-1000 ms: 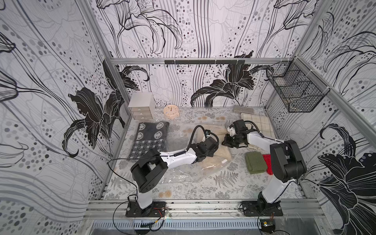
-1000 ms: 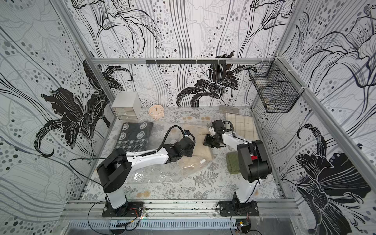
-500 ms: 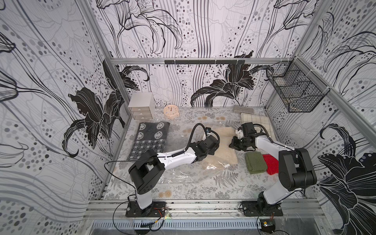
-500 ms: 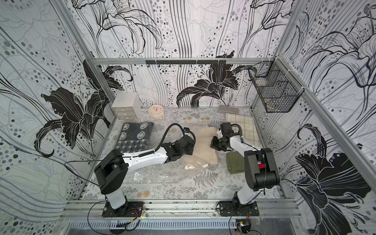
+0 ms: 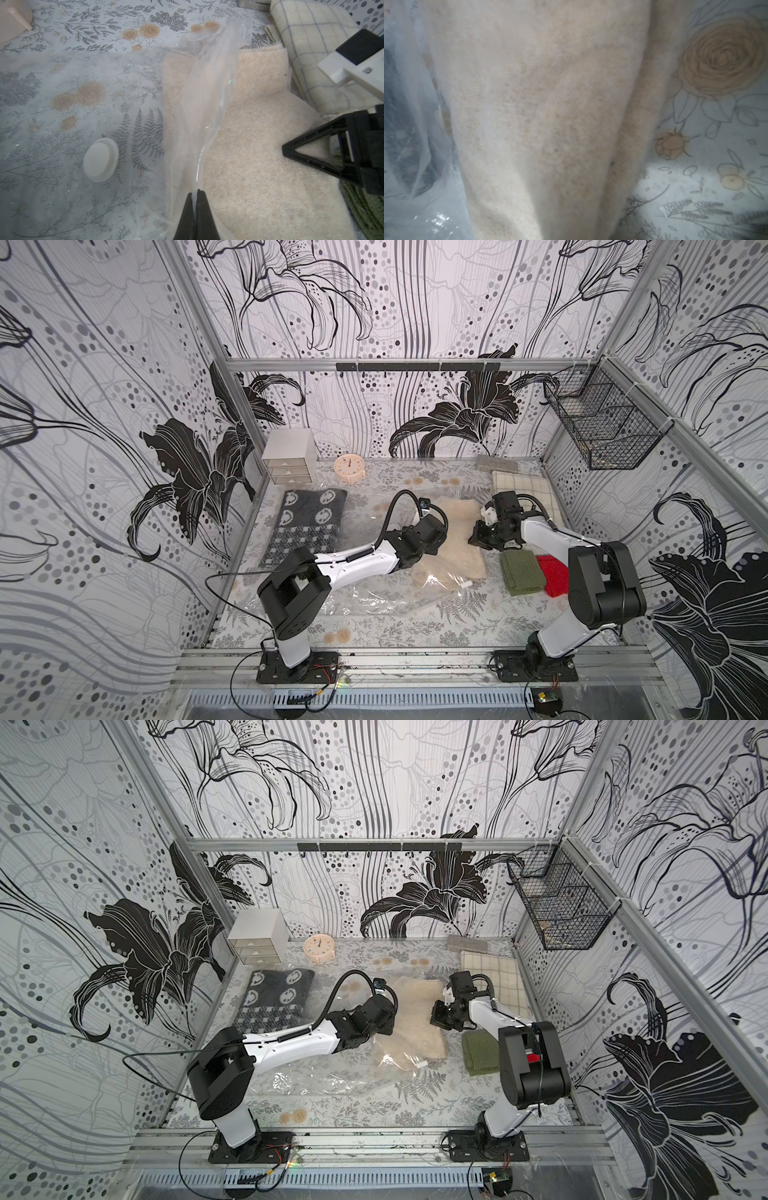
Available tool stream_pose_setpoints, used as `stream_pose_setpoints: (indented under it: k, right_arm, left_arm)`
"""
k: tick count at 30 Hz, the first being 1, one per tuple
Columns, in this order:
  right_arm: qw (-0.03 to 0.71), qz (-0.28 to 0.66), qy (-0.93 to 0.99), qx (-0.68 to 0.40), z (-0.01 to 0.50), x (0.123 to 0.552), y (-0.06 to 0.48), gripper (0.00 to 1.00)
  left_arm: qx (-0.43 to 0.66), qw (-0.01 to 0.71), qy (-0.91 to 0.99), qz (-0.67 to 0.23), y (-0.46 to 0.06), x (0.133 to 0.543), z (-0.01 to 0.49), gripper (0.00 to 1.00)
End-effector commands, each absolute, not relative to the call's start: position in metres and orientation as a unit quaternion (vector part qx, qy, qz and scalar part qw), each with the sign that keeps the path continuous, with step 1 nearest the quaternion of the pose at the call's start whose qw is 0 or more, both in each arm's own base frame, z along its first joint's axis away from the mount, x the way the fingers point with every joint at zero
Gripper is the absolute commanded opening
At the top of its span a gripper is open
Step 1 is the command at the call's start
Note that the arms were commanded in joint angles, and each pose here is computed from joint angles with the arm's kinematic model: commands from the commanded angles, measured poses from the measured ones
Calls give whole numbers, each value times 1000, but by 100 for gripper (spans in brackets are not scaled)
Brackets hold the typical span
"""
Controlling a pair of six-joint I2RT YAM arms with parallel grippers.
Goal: Take the scarf out of the vacuum bag
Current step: Take out the scarf from the vacuum bag.
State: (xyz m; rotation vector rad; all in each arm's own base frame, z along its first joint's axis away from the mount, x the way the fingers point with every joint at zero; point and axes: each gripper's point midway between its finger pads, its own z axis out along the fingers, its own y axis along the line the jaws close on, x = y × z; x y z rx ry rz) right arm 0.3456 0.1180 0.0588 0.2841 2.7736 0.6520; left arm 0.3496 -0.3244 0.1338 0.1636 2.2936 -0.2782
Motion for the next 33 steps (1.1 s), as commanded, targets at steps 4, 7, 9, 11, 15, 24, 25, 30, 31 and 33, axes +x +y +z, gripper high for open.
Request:
stream_pose_setpoints:
  k: [4,7,9,11,15,24,25,30,31,33]
  right_arm:
    - [154,199,963,93,76,343,107,0]
    - [152,195,964,94,74,342,105,0]
    - [151,194,964,96,72,341,104,0]
    - [155,195,964,97,74,341,104,0]
    - [151,198,964,95,70,343,106,0]
    - [125,201,967,92,48,354,116,0]
    - [122,199,968,88,46,357,119,0]
    - [110,192,973,68,34,361,139,0]
    - [108,195,973,64,32,362,145,0]
    - [103,199,973,58,26,363,155,0]
  left_arm:
    - [64,428,895,-106,-323,357,160,0]
    - [63,434,892,-106,-321,357,167,0]
    - [64,442,889,-102,-319,358,174,0]
    - [62,451,885,-95,-315,359,181,0]
    - [55,457,883,-85,-306,361,185,0]
    - [8,423,904,-62,-281,362,144,0]
    - [1,418,906,-62,-278,362,140,0]
    - [-28,411,909,-64,-266,362,131,0]
    - [-35,406,911,-67,-263,363,127,0]
    - [-51,395,914,-70,-255,364,117,0]
